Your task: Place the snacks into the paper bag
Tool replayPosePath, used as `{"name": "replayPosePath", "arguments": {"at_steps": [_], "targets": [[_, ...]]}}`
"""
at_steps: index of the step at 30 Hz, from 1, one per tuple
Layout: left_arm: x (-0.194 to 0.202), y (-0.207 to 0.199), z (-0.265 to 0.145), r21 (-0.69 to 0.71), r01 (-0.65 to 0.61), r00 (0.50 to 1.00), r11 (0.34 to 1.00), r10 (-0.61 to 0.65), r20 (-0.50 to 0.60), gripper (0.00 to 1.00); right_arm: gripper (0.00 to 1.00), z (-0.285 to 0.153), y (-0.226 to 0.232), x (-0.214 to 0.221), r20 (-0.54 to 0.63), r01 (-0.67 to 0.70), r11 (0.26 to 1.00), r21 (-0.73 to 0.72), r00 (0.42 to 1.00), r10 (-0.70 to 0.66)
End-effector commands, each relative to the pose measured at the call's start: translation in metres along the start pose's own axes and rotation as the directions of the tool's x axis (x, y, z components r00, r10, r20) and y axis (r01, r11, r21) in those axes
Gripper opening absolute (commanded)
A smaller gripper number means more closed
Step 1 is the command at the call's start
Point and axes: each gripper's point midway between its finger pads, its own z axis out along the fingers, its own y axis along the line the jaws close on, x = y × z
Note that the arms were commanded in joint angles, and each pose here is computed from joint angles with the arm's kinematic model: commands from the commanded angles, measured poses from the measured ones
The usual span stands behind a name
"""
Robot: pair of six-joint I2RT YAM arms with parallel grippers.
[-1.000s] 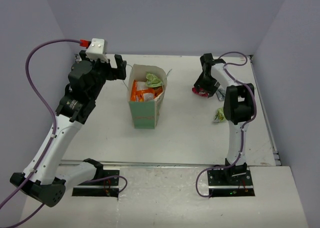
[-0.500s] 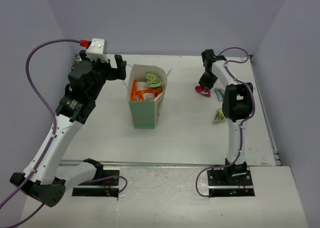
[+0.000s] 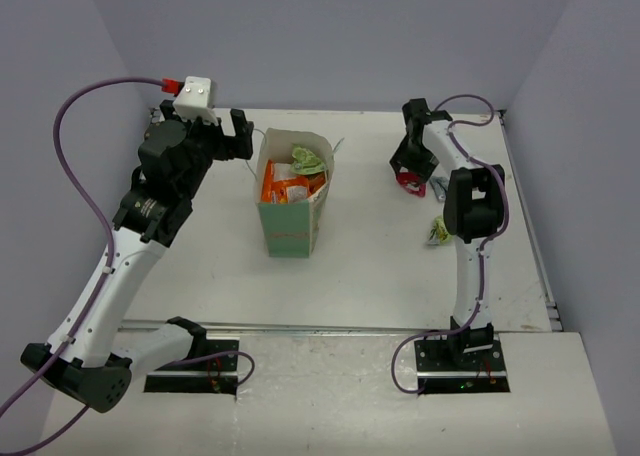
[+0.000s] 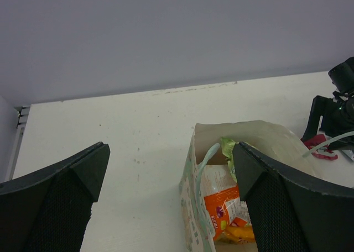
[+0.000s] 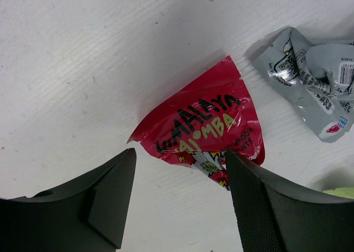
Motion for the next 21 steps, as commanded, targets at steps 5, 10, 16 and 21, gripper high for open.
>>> {"name": "replayPosePath", "arguments": {"at_steps": [5, 10, 16, 21], "targets": [[-0.013, 0.000, 0.000, -0.005, -0.022, 0.998, 1.000, 0.022, 0.054, 1.00, 0.67, -0.014, -0.005, 0.006, -0.068, 0.099, 0.995, 0.025, 0.993, -0.097], [-0.012, 0.005, -0.004, -0.024, -0.025, 0.998, 0.999, 0.026, 0.061, 1.00, 0.00, -0.017, -0.014, 0.020, -0.122, 0.116, 0.993, 0.031, 0.986, -0.111], [-0.011, 0.009, -0.007, -0.044, -0.039, 0.997, 0.998, 0.041, 0.063, 1.00, 0.00, -0.022, -0.024, 0.050, -0.175, 0.111, 0.994, -0.008, 0.978, -0.111], [-0.010, 0.007, -0.003, -0.036, -0.041, 0.997, 0.998, 0.043, 0.061, 1.00, 0.00, -0.043, -0.018, 0.090, -0.219, 0.135, 0.985, -0.104, 0.963, -0.155]]}}
